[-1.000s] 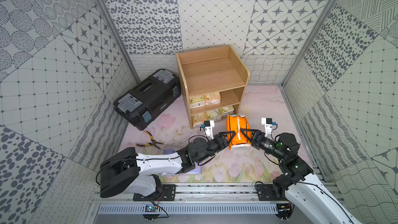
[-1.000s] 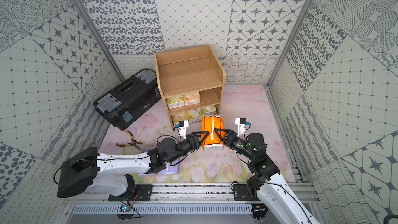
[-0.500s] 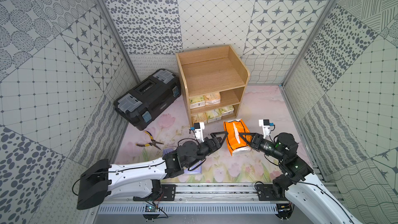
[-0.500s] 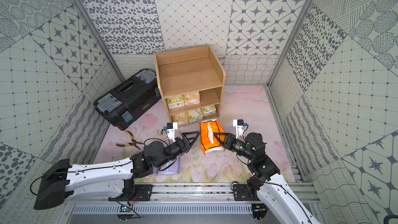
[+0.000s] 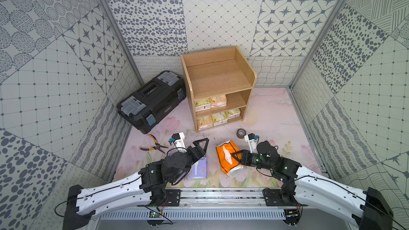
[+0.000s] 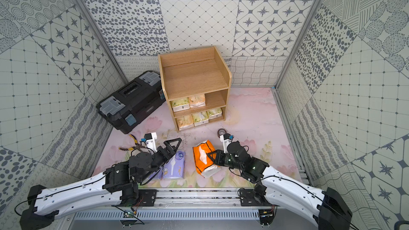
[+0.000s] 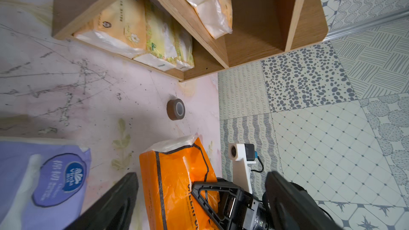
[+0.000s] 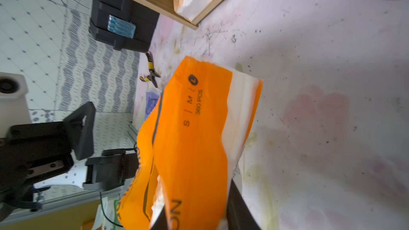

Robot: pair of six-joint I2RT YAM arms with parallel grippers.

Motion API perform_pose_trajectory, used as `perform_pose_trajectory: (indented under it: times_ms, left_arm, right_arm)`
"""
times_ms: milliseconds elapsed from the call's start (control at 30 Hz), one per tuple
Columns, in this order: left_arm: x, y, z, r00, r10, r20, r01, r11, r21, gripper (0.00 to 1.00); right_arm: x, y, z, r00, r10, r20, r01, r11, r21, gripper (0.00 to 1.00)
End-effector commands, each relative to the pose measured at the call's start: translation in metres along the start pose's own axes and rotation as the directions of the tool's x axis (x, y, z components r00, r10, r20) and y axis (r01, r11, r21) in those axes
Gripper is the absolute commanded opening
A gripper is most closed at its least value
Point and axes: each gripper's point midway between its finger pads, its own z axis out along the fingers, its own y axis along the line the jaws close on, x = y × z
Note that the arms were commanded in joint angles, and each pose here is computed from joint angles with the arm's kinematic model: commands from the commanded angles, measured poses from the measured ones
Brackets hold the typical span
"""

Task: Remove the tissue boxes from the shelf
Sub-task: Place the box of tissues at the center of the board.

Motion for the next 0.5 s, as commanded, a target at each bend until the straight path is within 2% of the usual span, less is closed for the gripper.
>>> perform_pose_trajectory:
  times_ms: [0,267,400,467]
  left_arm:
    - [-0.016,0.048,-0.013,0.995,0.074,0.071,-0.06,0.982,-0.179,0.94]
    - [-0.018,0.056,-0.018,0.995,0.068,0.078,-0.052,0.98,-0.192,0.94]
    - [-0.019,0.057,-0.019,0.995,0.062,0.082,-0.046,0.981,-0.187,0.94]
    - [-0.019,0.056,-0.019,0.995,0.062,0.081,-0.046,0.982,-0.182,0.94]
  right_arm:
    - [-0.027,0.022,0.01,0.985,-0.012,0.172,0.013,1.0,-0.004,0.25]
    - [-0.015,0.024,0.046,0.977,0.02,0.211,-0.03,0.999,0.044,0.31]
    - [-0.007,0.027,0.055,0.982,-0.003,0.188,-0.011,0.997,0.072,0.67]
    - [-0.007,0.018,0.054,0.982,-0.02,0.189,-0.004,0.992,0.124,0.76]
